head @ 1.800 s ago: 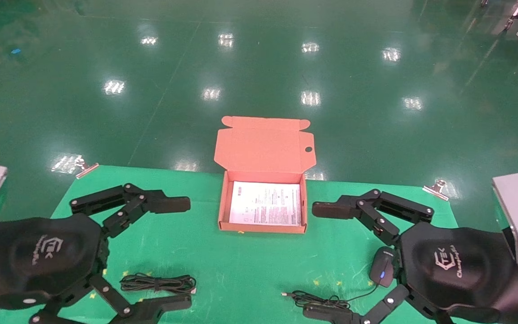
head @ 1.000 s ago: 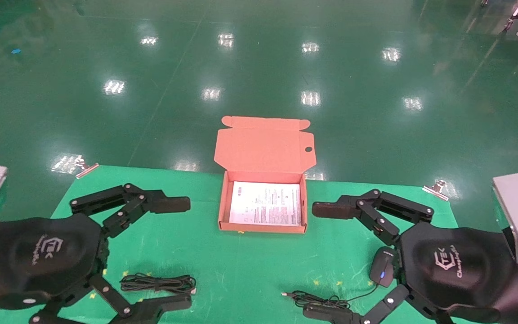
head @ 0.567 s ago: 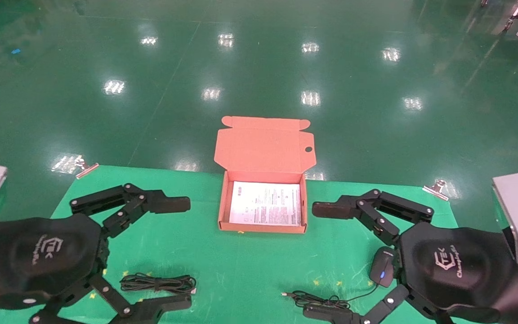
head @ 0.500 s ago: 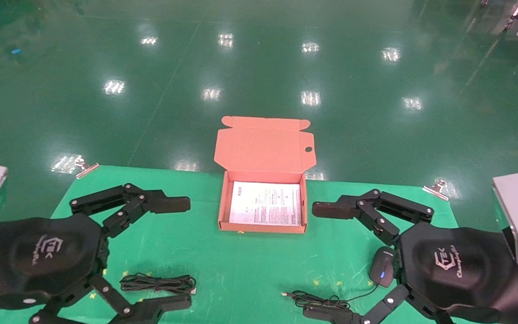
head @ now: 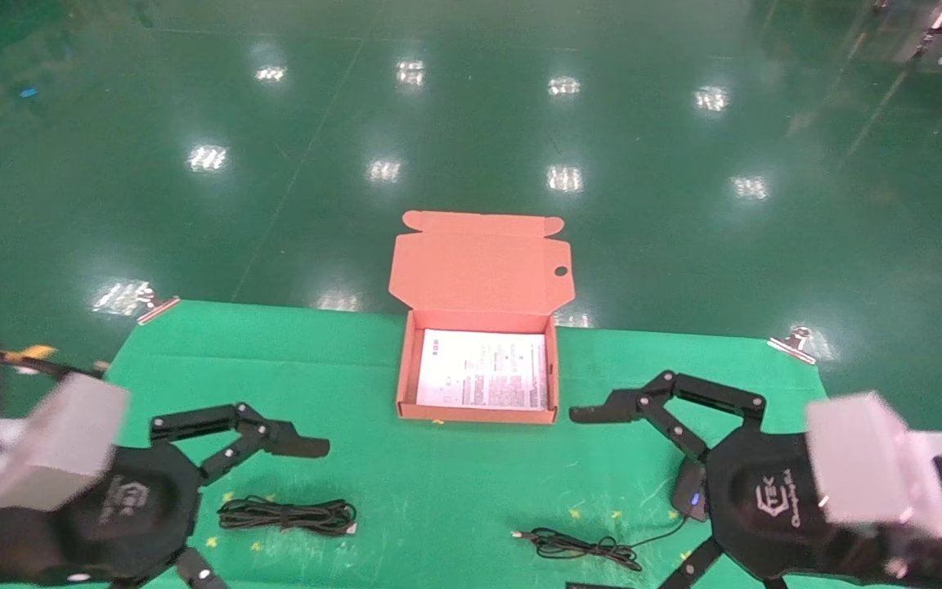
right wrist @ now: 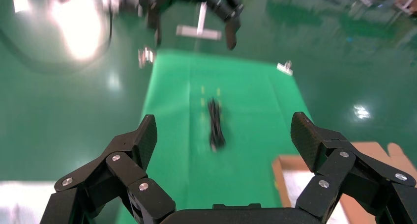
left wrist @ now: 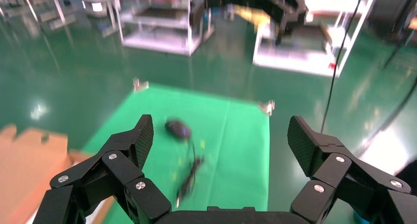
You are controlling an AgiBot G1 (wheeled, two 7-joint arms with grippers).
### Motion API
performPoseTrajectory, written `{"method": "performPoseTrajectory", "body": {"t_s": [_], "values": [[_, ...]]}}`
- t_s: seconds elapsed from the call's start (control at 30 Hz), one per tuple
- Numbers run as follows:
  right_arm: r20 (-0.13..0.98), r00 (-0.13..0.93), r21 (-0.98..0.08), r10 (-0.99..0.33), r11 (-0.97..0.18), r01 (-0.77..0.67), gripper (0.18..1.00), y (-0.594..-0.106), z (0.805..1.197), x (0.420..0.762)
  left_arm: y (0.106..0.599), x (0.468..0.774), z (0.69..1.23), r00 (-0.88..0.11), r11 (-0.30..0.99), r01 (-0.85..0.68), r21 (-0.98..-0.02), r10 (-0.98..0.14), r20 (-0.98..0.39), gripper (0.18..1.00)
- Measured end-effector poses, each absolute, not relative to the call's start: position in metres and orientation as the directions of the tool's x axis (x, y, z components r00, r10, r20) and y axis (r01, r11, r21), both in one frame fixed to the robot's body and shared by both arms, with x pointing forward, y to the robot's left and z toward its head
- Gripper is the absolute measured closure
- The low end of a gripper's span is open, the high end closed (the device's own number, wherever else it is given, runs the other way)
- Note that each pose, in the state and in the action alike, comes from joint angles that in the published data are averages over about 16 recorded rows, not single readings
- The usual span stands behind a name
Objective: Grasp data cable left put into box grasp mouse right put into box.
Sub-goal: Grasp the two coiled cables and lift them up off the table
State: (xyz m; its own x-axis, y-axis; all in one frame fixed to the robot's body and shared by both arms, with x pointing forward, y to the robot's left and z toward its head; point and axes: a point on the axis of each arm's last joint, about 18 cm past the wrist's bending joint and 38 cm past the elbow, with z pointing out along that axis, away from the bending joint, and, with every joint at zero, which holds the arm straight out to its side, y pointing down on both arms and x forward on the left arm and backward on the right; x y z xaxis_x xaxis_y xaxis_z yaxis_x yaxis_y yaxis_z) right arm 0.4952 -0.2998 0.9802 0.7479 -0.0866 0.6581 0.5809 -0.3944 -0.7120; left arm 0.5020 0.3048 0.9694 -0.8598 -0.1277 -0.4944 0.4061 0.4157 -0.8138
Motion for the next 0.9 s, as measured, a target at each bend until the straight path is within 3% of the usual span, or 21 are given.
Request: {"method": "performPoseTrajectory", "body": {"t_s": [0.23,0.5,0.7,0.9], "values": [[0.766,0.626,-0.402,0.147,-0.650,0.645,0.178,-0.298,0.953,0.531,0.305,0.546,0.944,-0.863,0.682,0.327,-0.654,-0.066,-0.501,0.184],[0.724,0.567,-0.057,0.391,-0.786,0.615,0.178,-0.302,0.909,0.580,0.305,0.604,0.917,-0.859,0.885,0.239,-0.400,0.000,-0.513,0.184],[0.687,0.586,0.049,0.429,-0.832,0.552,0.178,-0.303,0.876,0.607,0.305,0.641,0.900,-0.844,0.943,0.179,-0.282,-0.001,-0.537,0.184],[0.680,0.628,0.039,0.377,-0.875,0.483,0.178,-0.300,0.853,0.627,0.302,0.668,0.884,-0.822,0.961,0.140,-0.238,-0.021,-0.570,0.184]]}}
